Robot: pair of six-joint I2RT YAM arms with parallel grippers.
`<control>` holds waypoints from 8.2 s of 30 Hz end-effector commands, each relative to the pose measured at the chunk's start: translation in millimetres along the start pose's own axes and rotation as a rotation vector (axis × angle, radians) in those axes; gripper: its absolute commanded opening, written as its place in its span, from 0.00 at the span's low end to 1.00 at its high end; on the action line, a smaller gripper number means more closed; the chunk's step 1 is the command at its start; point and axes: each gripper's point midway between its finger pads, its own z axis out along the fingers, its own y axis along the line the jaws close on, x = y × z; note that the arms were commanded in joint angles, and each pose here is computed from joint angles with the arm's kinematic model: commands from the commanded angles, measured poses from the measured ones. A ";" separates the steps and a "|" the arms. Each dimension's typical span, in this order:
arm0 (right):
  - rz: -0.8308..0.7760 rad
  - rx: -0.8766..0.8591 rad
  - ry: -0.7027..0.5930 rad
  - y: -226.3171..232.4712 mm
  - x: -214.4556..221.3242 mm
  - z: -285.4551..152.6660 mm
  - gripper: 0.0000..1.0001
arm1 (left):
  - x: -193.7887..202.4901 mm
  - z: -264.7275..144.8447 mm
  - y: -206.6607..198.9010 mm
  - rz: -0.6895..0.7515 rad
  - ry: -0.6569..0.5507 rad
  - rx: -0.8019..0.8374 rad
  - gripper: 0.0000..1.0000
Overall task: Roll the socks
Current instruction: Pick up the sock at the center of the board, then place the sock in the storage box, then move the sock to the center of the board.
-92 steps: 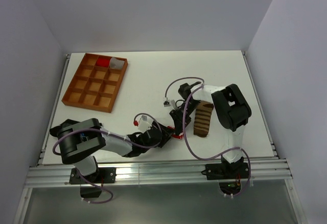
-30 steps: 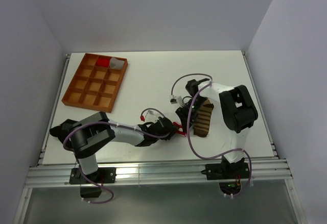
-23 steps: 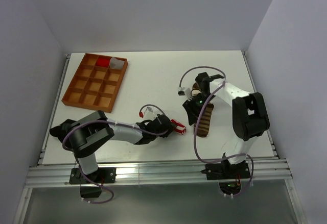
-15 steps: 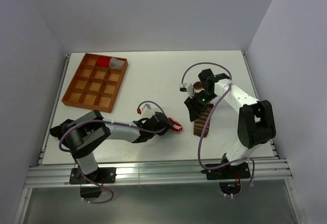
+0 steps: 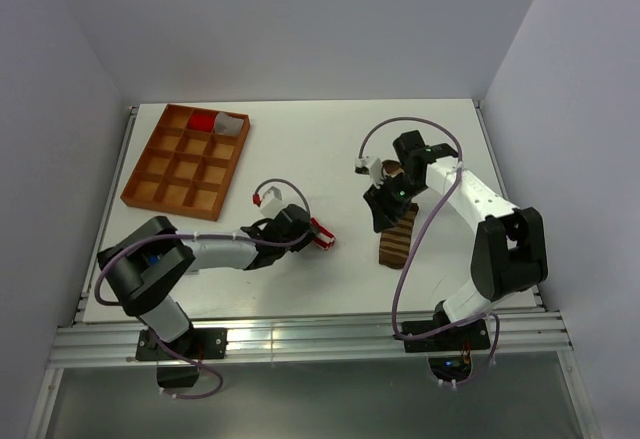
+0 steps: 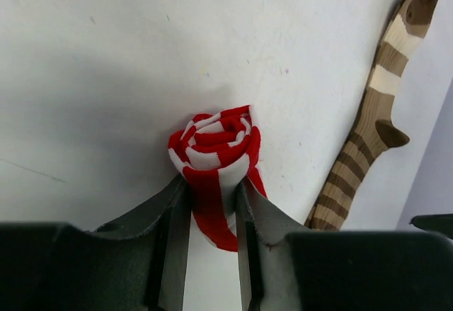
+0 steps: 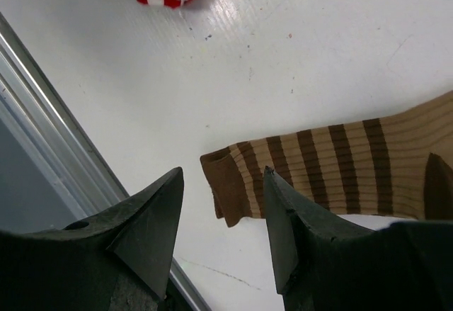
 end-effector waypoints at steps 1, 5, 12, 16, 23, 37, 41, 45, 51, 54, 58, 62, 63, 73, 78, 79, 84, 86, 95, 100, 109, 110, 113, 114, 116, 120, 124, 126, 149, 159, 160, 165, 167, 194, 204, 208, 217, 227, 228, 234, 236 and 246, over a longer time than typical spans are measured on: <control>-0.031 0.054 -0.058 -5.9 -13.9 -13.9 0.56 | -26.6 -8.3 7.7 0.111 -0.047 -0.029 0.00; -0.030 0.063 -0.068 -7.6 -15.3 -17.3 0.56 | -56.9 -15.9 -8.0 0.114 -0.095 0.006 0.00; -0.031 0.077 -0.088 -10.9 -19.7 -23.2 0.56 | -121.2 -30.7 -37.1 0.112 -0.189 0.067 0.00; -0.030 0.084 -0.095 -13.4 -22.5 -25.4 0.56 | -154.2 -37.2 -51.4 0.105 -0.232 0.100 0.00; -0.026 0.113 -0.114 -20.0 -27.9 -31.3 0.56 | -229.8 -50.1 -78.3 0.083 -0.348 0.147 0.00; -0.035 0.185 -0.162 -36.6 -53.6 -48.0 0.56 | -417.4 -48.0 -43.9 -0.006 -0.570 0.165 0.00; -0.034 0.188 -0.150 -41.4 -54.8 -46.5 0.56 | -461.2 -42.2 -23.4 -0.027 -0.615 0.168 0.00; -0.035 0.204 -0.143 -46.9 -55.7 -45.9 0.56 | -481.4 -24.2 -3.6 -0.042 -0.605 0.146 0.00; -0.034 0.201 -0.130 -51.9 -54.3 -40.0 0.56 | -497.7 1.0 31.3 -0.086 -0.575 0.104 0.00; -0.030 0.197 -0.131 -53.1 -53.9 -37.5 0.55 | -497.0 15.0 46.6 -0.101 -0.545 0.076 0.00; -0.028 0.183 -0.127 -53.0 -52.3 -33.2 0.55 | -486.5 33.2 66.2 -0.140 -0.499 0.052 0.00; -0.032 0.176 -0.119 -51.8 -48.1 -29.3 0.55 | -480.3 43.0 88.8 -0.199 -0.462 -0.010 0.00; -0.034 0.177 -0.120 -52.3 -48.0 -28.7 0.55 | -480.3 44.0 92.4 -0.209 -0.461 -0.023 0.00; -0.026 0.152 -0.106 -50.2 -40.3 -21.1 0.54 | -467.9 58.4 126.6 -0.272 -0.401 -0.177 0.00; -0.028 0.146 -0.100 -50.1 -38.8 -18.6 0.54 | -460.0 66.2 141.7 -0.289 -0.361 -0.243 0.00; -0.027 0.148 -0.101 -50.5 -38.8 -18.3 0.54 | -455.7 68.4 145.8 -0.297 -0.345 -0.263 0.00; -0.025 0.144 -0.098 -51.0 -37.8 -17.3 0.54 | -446.5 70.4 161.7 -0.314 -0.321 -0.333 0.00; -0.026 0.141 -0.095 -50.7 -37.0 -16.5 0.54 | -441.2 71.8 168.3 -0.319 -0.301 -0.363 0.00; -0.027 0.141 -0.086 -49.9 -33.3 -15.0 0.54 | -426.6 75.3 189.8 -0.328 -0.251 -0.457 0.00; -0.028 0.132 -0.082 -48.5 -32.5 -14.3 0.53 | -419.2 72.1 199.4 -0.328 -0.225 -0.515 0.00; -0.031 0.117 -0.090 -44.3 -33.0 -16.0 0.53 | -407.3 76.8 212.2 -0.336 -0.182 -0.598 0.00; -0.032 0.118 -0.089 -44.5 -33.1 -16.3 0.53 | -404.3 76.8 215.6 -0.341 -0.173 -0.614 0.00; -0.032 0.117 -0.085 -43.4 -31.1 -15.3 0.53 | -397.3 78.3 218.6 -0.352 -0.158 -0.637 0.00; -0.032 0.118 -0.086 -43.6 -30.4 -15.4 0.53 | -393.8 79.9 221.0 -0.361 -0.153 -0.648 0.00; -0.035 0.114 -0.085 -42.4 -29.5 -14.1 0.53 | -390.0 80.6 223.1 -0.368 -0.145 -0.656 0.00; -0.030 0.105 -0.081 -40.7 -25.7 -12.1 0.53 | -379.8 83.1 234.7 -0.394 -0.131 -0.694 0.00; -0.033 0.099 -0.078 -38.7 -23.2 -11.3 0.53 | -368.7 86.1 247.4 -0.421 -0.126 -0.735 0.00; -0.033 0.098 -0.074 -38.2 -21.5 -9.9 0.53 | -366.3 88.9 249.6 -0.433 -0.115 -0.736 0.00; -0.026 0.100 -0.066 -44.6 -27.7 -10.9 0.53 | -431.9 51.7 163.3 -0.377 -0.245 -0.553 0.44; -0.012 0.099 -0.052 -50.3 -28.9 -8.1 0.53 | -454.0 37.1 118.1 -0.304 -0.300 -0.429 0.56; -0.011 0.097 -0.052 -50.3 -29.5 -8.2 0.53 | -457.6 34.5 112.1 -0.297 -0.309 -0.416 0.56; -0.004 0.090 -0.052 -52.1 -31.3 -7.6 0.52 | -466.3 23.3 92.0 -0.269 -0.337 -0.369 0.63; -0.001 0.093 -0.054 -53.2 -32.2 -8.5 0.52 | -469.7 15.4 85.2 -0.257 -0.355 -0.363 0.64; -0.188 0.222 0.088 -14.4 71.0 -14.9 0.56 | -336.2 -83.6 -55.6 -0.042 -0.316 0.109 0.60; -0.344 0.243 0.168 -4.7 87.8 16.0 0.58 | -306.5 -114.9 -58.6 -0.024 -0.339 0.180 0.60; -0.375 0.245 0.202 -3.8 89.6 29.0 0.58 | -305.3 -126.6 -59.3 -0.017 -0.351 0.185 0.60; -0.403 0.248 0.261 -1.8 97.6 42.8 0.58 | -304.0 -127.5 -58.0 -0.007 -0.350 0.182 0.60; -0.394 0.208 0.337 2.2 106.5 55.3 0.57 | -301.5 -116.1 -58.0 -0.006 -0.320 0.189 0.60; -0.393 0.210 0.335 1.5 104.0 56.0 0.57 | -301.0 -114.3 -57.3 -0.003 -0.317 0.183 0.60; -0.387 0.230 0.353 -7.0 92.2 64.6 0.52 | -302.8 -111.7 -58.7 0.006 -0.313 0.178 0.60; -0.383 0.240 0.352 -11.7 84.1 66.9 0.49 | -304.0 -111.7 -58.9 0.006 -0.315 0.173 0.60; -0.373 0.289 0.358 -24.7 45.8 87.9 0.33 | -307.4 -104.2 -51.2 0.012 -0.289 0.146 0.60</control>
